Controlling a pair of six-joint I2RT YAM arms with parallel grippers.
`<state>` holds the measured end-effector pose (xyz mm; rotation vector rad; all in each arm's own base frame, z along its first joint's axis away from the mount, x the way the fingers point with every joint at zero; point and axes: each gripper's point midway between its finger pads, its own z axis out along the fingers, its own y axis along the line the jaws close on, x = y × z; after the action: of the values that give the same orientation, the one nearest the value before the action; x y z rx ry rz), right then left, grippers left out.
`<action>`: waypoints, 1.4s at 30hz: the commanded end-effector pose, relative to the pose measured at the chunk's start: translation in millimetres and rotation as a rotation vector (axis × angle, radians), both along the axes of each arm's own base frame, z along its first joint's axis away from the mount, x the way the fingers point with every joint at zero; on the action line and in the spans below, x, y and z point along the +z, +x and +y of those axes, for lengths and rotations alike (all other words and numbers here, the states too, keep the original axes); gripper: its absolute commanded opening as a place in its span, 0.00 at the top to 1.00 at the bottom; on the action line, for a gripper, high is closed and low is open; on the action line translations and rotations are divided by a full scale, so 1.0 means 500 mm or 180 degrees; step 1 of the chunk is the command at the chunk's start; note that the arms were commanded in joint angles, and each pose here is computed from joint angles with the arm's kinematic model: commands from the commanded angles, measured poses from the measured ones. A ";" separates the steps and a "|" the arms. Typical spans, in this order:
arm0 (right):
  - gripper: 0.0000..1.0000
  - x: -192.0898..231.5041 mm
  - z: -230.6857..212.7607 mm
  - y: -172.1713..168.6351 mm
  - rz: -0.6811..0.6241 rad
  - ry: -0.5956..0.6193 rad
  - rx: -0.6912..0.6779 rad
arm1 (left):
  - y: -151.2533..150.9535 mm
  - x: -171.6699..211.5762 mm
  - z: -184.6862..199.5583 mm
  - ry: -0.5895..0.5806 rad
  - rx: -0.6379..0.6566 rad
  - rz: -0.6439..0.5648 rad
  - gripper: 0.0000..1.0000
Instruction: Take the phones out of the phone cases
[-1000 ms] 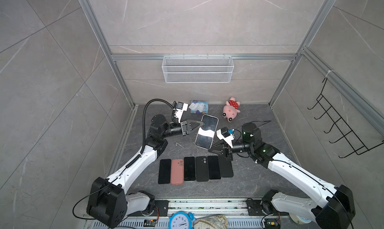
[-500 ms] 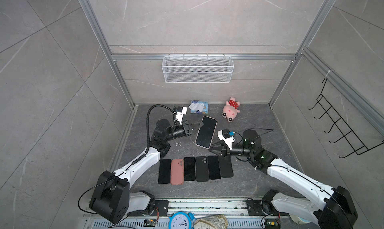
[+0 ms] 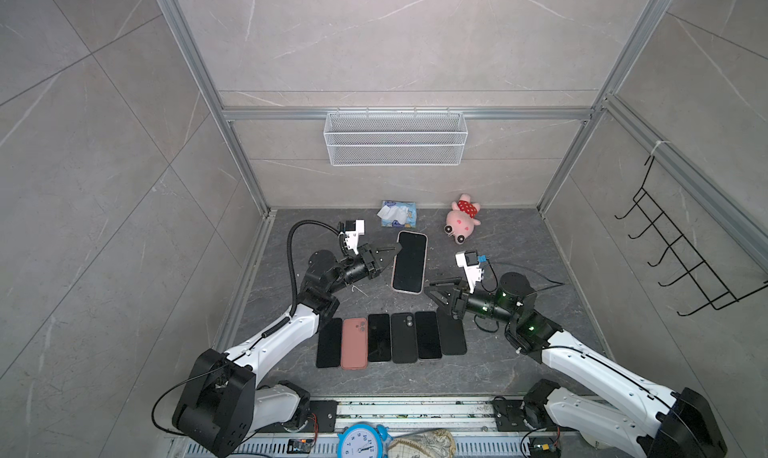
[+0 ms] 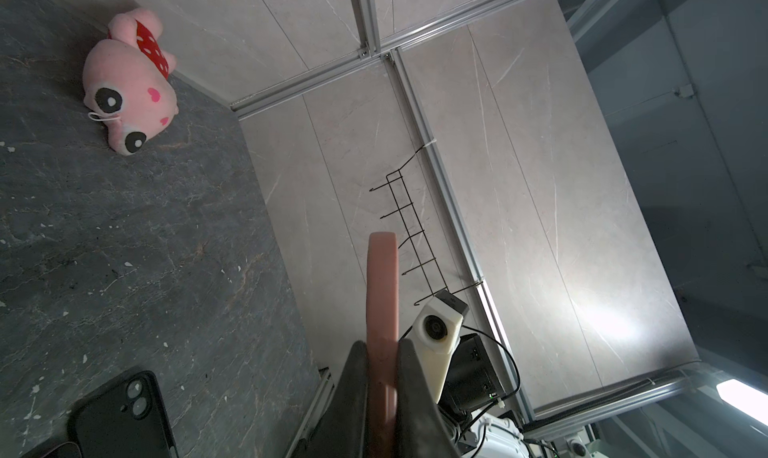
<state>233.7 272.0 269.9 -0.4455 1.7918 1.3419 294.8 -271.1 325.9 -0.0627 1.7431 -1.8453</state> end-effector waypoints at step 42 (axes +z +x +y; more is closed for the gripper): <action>0.55 -0.030 0.033 0.008 0.0485 0.0476 0.0219 | -0.025 0.112 0.013 -0.0396 0.0071 -0.0428 1.00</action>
<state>240.1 287.0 247.9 -0.3211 1.8307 1.5464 297.2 -269.5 332.2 -0.1094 1.7080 -1.8501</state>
